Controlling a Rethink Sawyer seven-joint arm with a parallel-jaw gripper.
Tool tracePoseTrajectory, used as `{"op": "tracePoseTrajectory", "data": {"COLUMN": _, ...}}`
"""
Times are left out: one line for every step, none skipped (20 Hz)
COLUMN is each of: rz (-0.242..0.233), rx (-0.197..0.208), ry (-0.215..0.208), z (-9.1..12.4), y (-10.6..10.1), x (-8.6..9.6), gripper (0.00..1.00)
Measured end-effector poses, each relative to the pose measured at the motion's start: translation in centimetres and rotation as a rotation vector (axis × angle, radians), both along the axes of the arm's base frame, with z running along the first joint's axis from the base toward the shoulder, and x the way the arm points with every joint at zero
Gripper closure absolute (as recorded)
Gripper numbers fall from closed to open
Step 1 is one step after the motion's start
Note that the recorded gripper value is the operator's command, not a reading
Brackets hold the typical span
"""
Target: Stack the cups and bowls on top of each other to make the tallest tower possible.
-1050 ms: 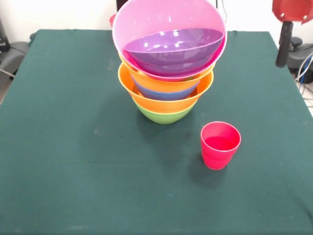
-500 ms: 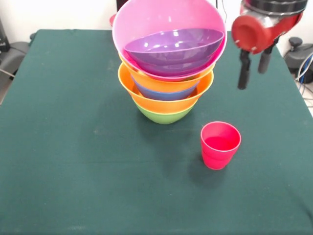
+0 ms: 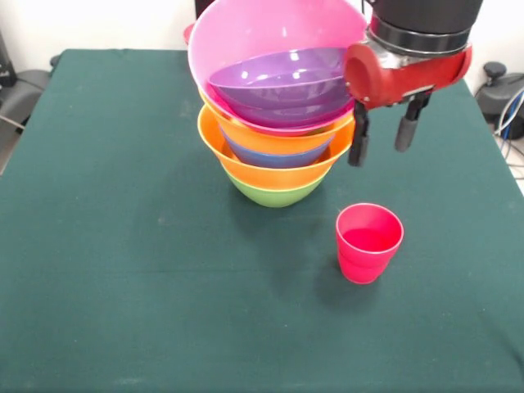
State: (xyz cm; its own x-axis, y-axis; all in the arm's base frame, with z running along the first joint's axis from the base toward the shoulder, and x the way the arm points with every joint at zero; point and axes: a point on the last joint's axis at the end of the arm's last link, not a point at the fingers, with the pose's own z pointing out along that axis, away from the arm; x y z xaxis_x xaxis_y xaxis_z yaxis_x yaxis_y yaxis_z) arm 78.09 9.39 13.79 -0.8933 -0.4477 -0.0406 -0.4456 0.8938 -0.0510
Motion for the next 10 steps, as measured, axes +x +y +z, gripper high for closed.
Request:
{"op": "tracePoseTrajectory", "data": {"rz": -0.028, "rx": -0.005, "ry": -0.009, "z": -0.1, "y": -0.4, "x": 0.0, "gripper": 0.0}}
{"op": "tracePoseTrajectory", "data": {"rz": -0.041, "rx": -0.007, "ry": -0.014, "z": -0.1, "y": -0.6, "x": 0.1, "gripper": 0.0}}
{"op": "tracePoseTrajectory", "data": {"rz": -0.072, "rx": -0.012, "ry": -0.027, "z": -0.2, "y": -1.1, "x": 0.2, "gripper": 0.0}}
{"op": "tracePoseTrajectory", "data": {"rz": -0.082, "rx": -0.014, "ry": -0.031, "z": -0.3, "y": -1.3, "x": 0.2, "gripper": 0.0}}
{"op": "tracePoseTrajectory", "data": {"rz": -0.094, "rx": -0.016, "ry": -0.037, "z": -0.4, "y": -1.6, "x": 0.3, "gripper": 0.0}}
{"op": "tracePoseTrajectory", "data": {"rz": -0.106, "rx": -0.019, "ry": -0.043, "z": -0.4, "y": -2.0, "x": 0.3, "gripper": 0.0}}
{"op": "tracePoseTrajectory", "data": {"rz": -0.114, "rx": -0.022, "ry": -0.048, "z": -0.5, "y": -2.2, "x": 0.3, "gripper": 0.0}}
{"op": "tracePoseTrajectory", "data": {"rz": -0.123, "rx": -0.024, "ry": -0.054, "z": -0.6, "y": -2.6, "x": 0.4, "gripper": 0.0}}
{"op": "tracePoseTrajectory", "data": {"rz": -0.125, "rx": -0.026, "ry": -0.056, "z": -0.7, "y": -2.8, "x": 0.4, "gripper": 0.0}}
{"op": "tracePoseTrajectory", "data": {"rz": -0.127, "rx": -0.025, "ry": -0.059, "z": -0.7, "y": -2.9, "x": 0.4, "gripper": 0.0}}
